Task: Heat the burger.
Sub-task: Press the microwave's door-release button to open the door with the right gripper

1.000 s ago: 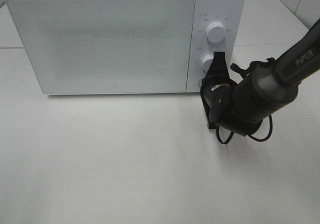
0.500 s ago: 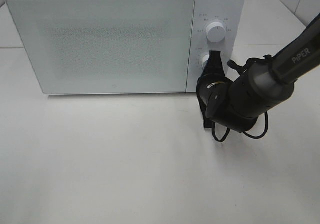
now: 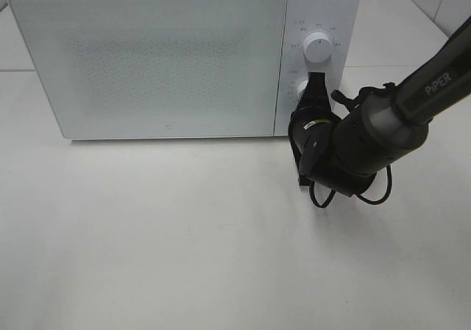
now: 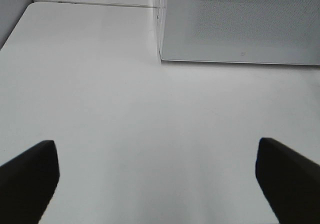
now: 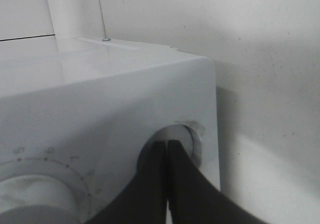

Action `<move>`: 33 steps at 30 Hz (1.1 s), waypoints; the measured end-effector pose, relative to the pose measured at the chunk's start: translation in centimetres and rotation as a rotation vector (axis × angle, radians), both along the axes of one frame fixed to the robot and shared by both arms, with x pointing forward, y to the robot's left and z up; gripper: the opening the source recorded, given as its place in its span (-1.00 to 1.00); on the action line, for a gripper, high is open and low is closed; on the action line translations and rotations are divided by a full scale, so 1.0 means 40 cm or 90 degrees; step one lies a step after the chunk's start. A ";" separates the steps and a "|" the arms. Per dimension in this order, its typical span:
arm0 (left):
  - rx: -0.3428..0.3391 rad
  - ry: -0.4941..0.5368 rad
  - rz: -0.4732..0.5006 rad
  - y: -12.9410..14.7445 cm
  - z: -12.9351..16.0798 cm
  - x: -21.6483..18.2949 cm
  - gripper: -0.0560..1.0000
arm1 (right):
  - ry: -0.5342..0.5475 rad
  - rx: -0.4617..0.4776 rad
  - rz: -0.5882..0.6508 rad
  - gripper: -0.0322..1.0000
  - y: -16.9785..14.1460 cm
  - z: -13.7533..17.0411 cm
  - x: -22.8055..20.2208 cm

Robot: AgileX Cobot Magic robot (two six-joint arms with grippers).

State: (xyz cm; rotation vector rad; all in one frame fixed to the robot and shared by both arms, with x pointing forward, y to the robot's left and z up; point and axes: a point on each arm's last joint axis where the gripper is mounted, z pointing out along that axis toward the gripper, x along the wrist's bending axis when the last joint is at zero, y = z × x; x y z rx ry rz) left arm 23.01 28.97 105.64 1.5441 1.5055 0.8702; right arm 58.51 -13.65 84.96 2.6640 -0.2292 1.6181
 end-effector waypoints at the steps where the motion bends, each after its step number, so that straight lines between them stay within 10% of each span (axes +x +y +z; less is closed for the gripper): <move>1: 0.000 0.000 0.000 0.000 0.000 0.000 0.98 | 0.000 0.000 0.000 -0.91 0.000 0.000 0.000; 33: 0.000 0.000 0.000 0.000 0.000 0.000 0.98 | -0.002 -0.037 0.011 -0.91 0.003 -0.006 0.010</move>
